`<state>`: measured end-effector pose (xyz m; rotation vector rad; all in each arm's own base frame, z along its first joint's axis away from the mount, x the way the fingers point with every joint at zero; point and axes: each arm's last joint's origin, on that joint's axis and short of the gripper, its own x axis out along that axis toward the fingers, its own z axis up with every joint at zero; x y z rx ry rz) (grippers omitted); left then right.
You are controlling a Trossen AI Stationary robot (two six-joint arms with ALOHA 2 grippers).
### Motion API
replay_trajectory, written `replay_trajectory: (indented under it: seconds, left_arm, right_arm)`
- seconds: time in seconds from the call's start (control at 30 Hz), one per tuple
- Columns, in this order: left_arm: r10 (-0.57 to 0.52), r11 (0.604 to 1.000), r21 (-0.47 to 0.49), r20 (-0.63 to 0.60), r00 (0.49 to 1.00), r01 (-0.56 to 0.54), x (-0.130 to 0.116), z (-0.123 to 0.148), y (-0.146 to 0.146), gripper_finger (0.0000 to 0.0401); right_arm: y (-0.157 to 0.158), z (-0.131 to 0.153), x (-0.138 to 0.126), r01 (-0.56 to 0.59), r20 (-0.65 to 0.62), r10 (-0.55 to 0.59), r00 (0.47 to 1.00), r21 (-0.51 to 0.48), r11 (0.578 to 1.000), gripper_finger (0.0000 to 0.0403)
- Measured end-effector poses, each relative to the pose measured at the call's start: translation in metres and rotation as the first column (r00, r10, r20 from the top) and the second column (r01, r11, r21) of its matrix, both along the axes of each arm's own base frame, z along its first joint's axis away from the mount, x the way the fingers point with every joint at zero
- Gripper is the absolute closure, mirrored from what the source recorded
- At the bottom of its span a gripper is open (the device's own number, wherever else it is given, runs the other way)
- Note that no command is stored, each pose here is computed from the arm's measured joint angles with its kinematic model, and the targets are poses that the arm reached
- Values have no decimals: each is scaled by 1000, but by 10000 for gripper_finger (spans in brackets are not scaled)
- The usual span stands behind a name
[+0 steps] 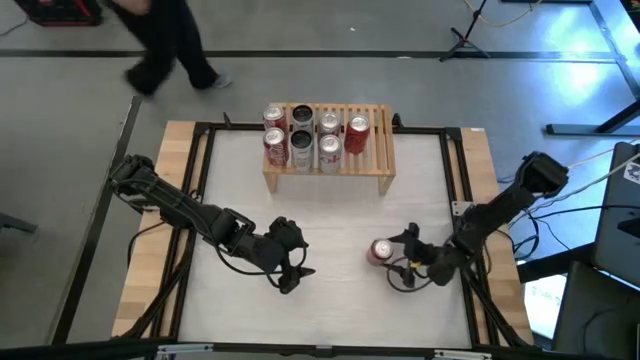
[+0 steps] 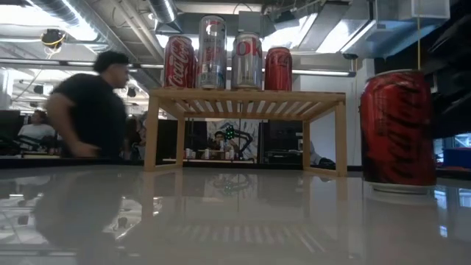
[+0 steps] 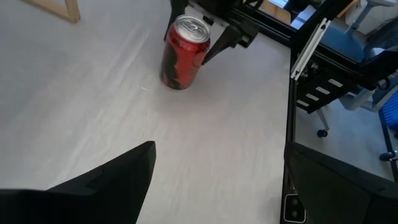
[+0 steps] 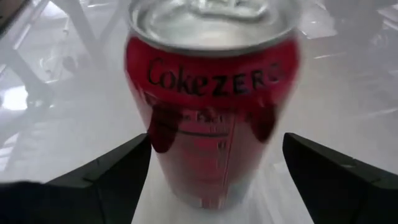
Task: Place canned beverage on shelf
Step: Put the dark red soda can on the shelf aligned with the dark red soda can
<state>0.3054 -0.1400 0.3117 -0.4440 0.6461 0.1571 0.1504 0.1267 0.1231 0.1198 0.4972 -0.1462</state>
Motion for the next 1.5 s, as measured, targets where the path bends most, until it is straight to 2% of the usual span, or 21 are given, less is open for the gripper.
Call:
replay_trajectory:
  seconds: [0.17, 0.3, 0.47, 0.53, 0.7, 0.87, 1.07, 1.3, 1.5]
  left_arm:
    - [0, 1000, 1, 0, 1000, 0, 0, 0, 0, 50]
    - [7, 1000, 1, 2, 1000, -7, 0, 0, 0, 50]
    - [83, 989, -120, -6, 997, -83, 1, 2, 6, 50]
    - [83, 979, -187, -13, 996, -84, -1, 8, 13, 50]
    - [-33, 988, -147, 61, 998, 42, -18, 34, 23, 50]
    - [-84, 995, -46, 184, 979, 94, -46, 67, 40, 50]
    - [-152, 988, 44, 242, 958, 146, -72, 87, 50, 50]
    - [-165, 986, 64, 224, 961, 154, -86, 92, 56, 50]
    - [-153, 987, 79, 215, 965, 139, -87, 91, 58, 50]
  right_arm:
    - [1, -9, 19, -47, 12, 47, 999, 13, 999, 52]
    - [0, -6, 35, -17, 28, 16, 999, 44, 999, 57]
    - [3, 15, 55, -46, 56, 42, 998, 74, 996, 124]
    - [7, 29, 63, -47, 89, 39, 995, 91, 995, 124]
    - [1, 71, 80, -3, 119, -5, 993, 70, 998, 124]
    - [-32, 127, 97, 115, 89, -119, 989, 49, 992, 124]
    - [-87, 175, 99, 139, 93, -142, 986, 39, 990, 124]
    - [-148, 190, 89, 142, 117, -151, 982, 78, 987, 124]
    - [-179, 190, 91, 224, 149, -227, 962, 38, 974, 124]
